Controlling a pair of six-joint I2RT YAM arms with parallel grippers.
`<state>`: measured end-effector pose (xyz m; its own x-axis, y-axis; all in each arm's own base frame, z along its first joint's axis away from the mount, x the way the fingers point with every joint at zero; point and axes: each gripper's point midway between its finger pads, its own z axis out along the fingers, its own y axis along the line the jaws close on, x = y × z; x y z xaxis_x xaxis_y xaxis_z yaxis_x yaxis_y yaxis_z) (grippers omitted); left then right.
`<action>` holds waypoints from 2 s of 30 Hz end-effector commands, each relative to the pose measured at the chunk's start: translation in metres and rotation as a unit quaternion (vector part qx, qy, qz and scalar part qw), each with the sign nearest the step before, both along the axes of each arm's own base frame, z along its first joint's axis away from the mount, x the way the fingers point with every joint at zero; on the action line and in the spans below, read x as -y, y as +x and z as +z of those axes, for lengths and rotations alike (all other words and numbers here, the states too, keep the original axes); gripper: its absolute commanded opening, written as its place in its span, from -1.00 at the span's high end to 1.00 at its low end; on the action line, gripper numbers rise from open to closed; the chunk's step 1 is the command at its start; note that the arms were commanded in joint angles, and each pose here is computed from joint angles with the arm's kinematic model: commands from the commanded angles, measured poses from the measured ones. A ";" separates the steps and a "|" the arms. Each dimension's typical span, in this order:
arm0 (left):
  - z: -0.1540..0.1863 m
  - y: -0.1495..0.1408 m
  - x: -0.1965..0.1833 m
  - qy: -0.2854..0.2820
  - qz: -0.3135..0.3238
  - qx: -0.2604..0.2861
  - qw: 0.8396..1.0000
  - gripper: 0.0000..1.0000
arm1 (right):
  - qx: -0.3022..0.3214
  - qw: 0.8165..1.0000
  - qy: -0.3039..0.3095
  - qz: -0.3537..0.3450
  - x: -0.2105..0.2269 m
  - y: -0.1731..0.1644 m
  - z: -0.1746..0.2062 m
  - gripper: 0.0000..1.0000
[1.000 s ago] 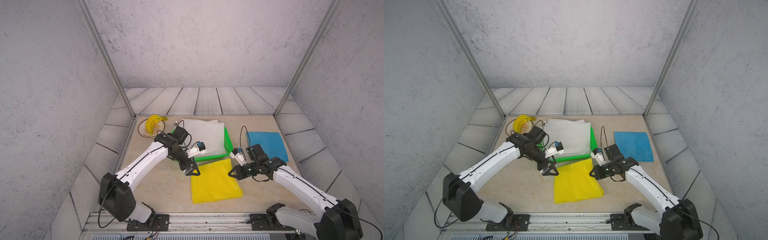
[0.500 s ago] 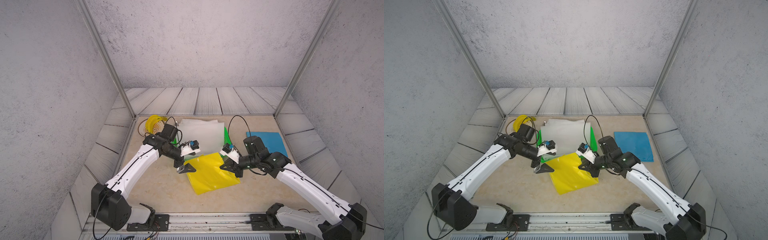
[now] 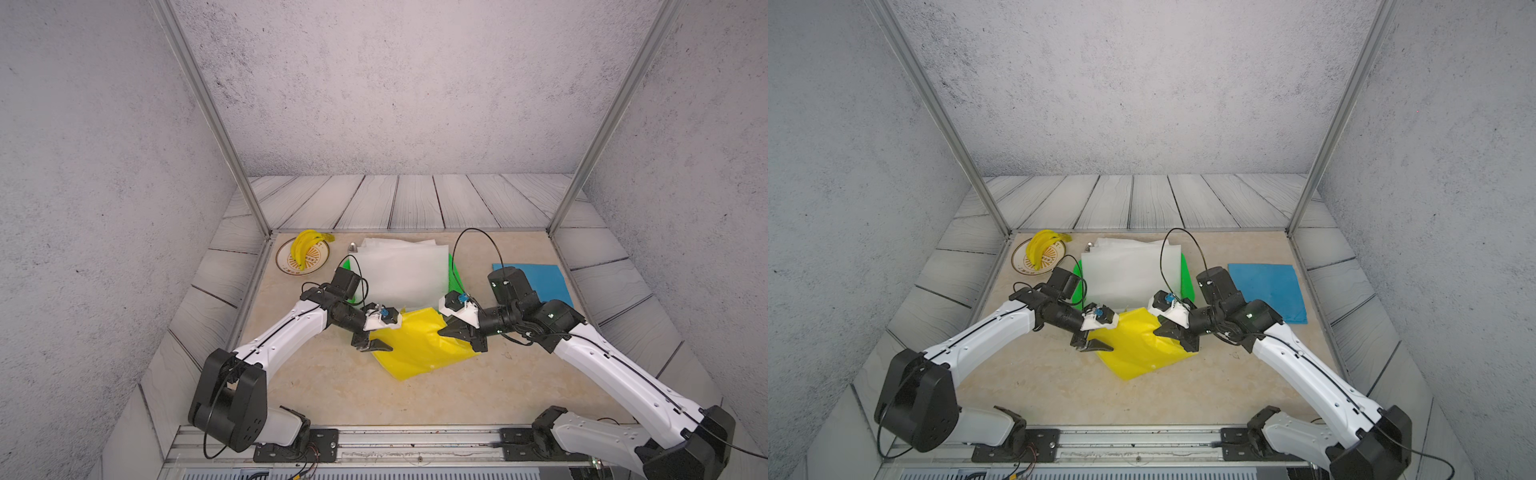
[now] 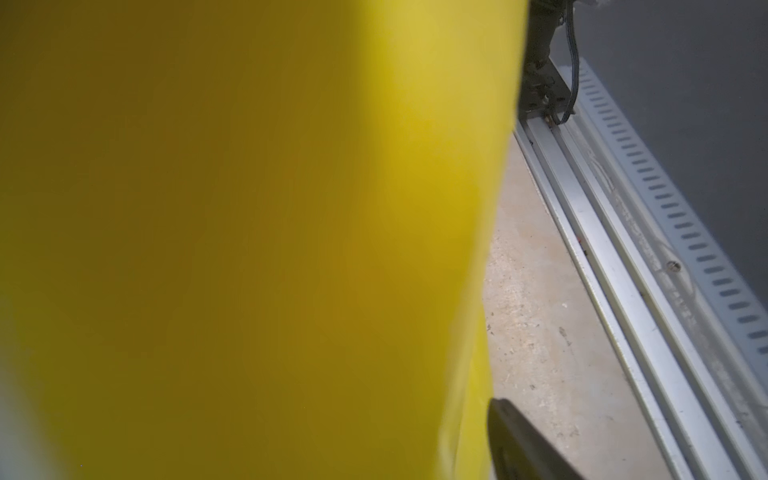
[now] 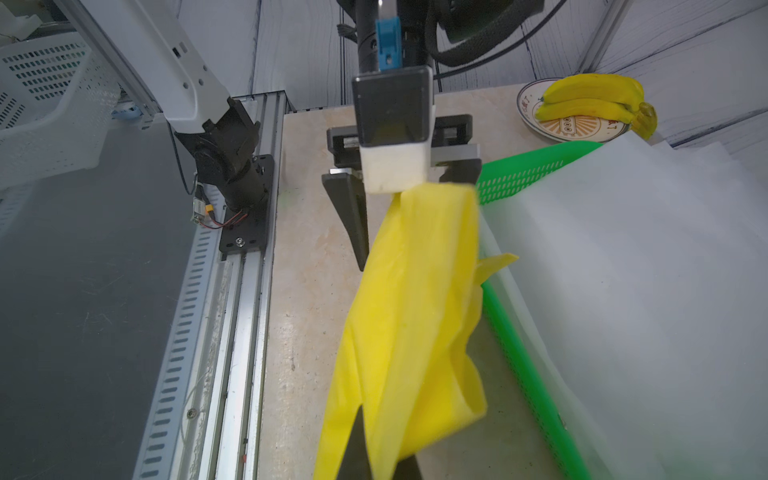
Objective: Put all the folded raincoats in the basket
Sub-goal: Place the raincoat in the basket.
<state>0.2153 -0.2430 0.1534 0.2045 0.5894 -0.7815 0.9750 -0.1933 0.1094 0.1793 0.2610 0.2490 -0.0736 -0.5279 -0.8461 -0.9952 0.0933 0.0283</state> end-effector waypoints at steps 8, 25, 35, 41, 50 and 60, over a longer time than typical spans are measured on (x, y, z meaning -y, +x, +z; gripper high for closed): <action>0.048 0.010 -0.055 0.031 0.037 0.022 0.999 1.00 | -0.012 0.996 0.020 -0.085 -0.007 0.045 0.012 1.00; 0.071 0.162 -0.063 0.108 0.103 0.104 0.983 0.91 | -0.130 0.935 0.100 -0.315 0.027 0.203 -0.034 1.00; 0.007 0.192 -0.050 0.121 0.076 -0.013 0.990 0.79 | -0.229 0.907 0.024 -0.353 0.038 0.239 -0.115 1.00; -0.009 0.218 -0.052 0.133 0.121 -0.010 0.984 -0.16 | -0.263 0.895 0.003 -0.360 0.036 0.252 -0.138 1.00; 0.058 0.248 -0.062 0.060 0.216 0.066 0.972 -0.56 | -0.260 0.890 0.034 -0.373 0.026 0.274 -0.129 0.26; 0.084 0.211 -0.065 0.006 0.235 0.079 0.969 -0.59 | -0.243 0.887 -0.058 -0.387 -0.001 0.265 -0.154 0.27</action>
